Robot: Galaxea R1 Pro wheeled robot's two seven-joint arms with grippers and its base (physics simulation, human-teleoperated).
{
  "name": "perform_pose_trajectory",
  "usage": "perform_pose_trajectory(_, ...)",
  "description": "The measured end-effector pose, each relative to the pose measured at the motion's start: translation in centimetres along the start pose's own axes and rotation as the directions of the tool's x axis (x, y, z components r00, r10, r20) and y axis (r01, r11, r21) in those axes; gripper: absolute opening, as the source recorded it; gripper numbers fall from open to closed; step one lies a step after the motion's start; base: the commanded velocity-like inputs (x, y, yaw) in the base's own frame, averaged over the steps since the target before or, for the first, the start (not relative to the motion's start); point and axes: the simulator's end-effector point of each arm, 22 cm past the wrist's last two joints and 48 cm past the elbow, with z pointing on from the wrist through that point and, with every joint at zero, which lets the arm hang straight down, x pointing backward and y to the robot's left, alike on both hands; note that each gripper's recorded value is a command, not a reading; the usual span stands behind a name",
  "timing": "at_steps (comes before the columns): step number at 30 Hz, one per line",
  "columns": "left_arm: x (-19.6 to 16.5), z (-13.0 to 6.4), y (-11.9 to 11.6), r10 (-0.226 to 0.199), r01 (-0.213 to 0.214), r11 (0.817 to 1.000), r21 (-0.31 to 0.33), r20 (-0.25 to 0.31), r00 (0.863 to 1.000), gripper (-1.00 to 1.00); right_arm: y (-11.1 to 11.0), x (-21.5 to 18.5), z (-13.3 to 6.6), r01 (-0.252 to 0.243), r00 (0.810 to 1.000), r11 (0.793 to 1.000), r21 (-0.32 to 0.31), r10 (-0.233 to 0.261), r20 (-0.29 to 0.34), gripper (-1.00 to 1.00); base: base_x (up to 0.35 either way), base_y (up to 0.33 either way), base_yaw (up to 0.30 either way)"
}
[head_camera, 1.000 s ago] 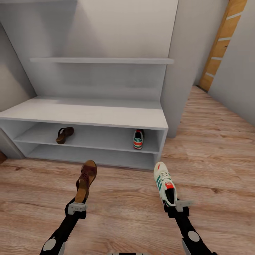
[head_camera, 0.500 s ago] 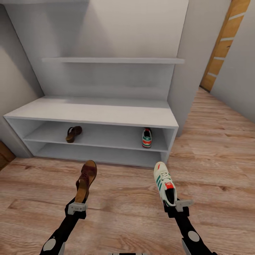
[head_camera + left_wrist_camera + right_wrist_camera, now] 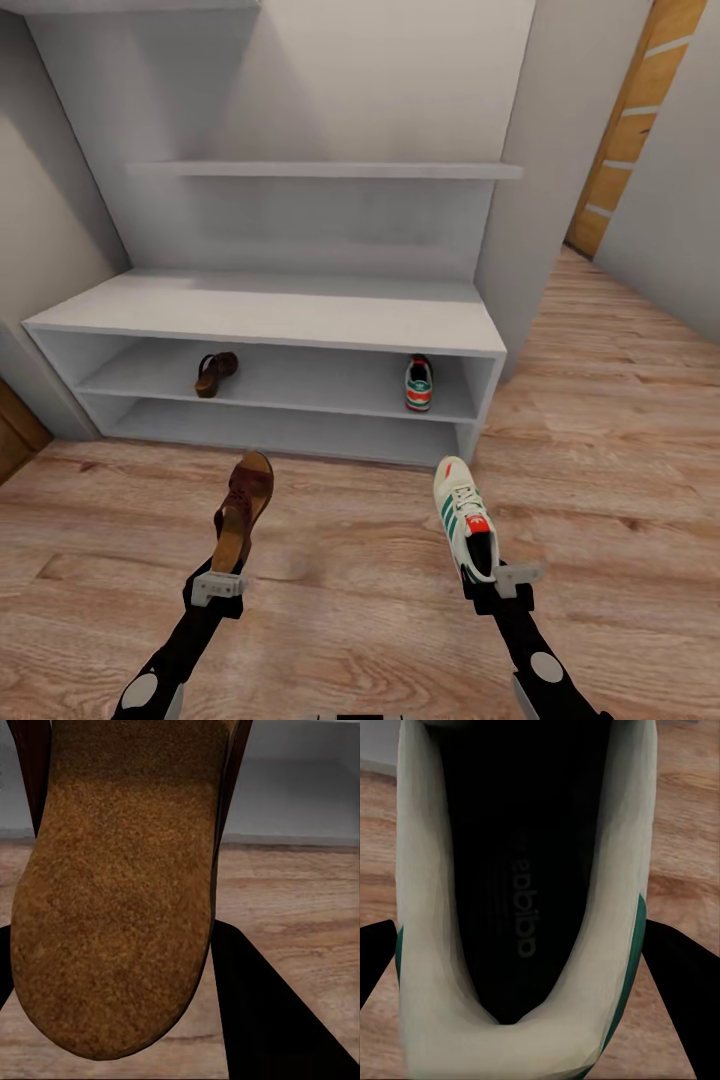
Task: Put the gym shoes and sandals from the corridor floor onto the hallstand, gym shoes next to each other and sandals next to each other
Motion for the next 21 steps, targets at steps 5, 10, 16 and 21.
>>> perform_pose_trajectory(5, 0.02, -0.03, 0.01, 0.0, 0.0, 1.0, 0.0, 0.0, 1.0, -1.0, 0.0, -0.01, -0.01, 0.0, 1.0, 1.0, 0.0, 0.0, 0.0, -1.0, -0.059, 0.062, 0.0)
perform_pose_trajectory(10, 0.05, -0.04, 0.02, -0.001, 0.001, 1.0, 0.0, -0.002, 1.0, -1.0, -0.02, -0.01, -0.01, 0.0, 1.0, 1.0, 0.0, 0.0, 0.0, -1.0, -0.024, 0.169, 0.0)
perform_pose_trajectory(16, 0.06, -0.04, 0.02, -0.001, 0.001, 1.0, 0.0, -0.002, 1.0, -1.0, 0.0, -0.01, -0.01, 0.0, 1.0, 1.0, 0.0, 0.0, 0.0, -1.0, -0.008, 0.245, 0.0)
perform_pose_trajectory(21, 0.06, -0.04, 0.02, 0.0, 0.0, 1.0, 0.0, -0.002, 1.0, -1.0, 0.01, 0.0, -0.01, 0.0, 1.0, 1.0, 0.0, 0.0, 0.0, -1.0, -0.002, 0.27, 0.0)
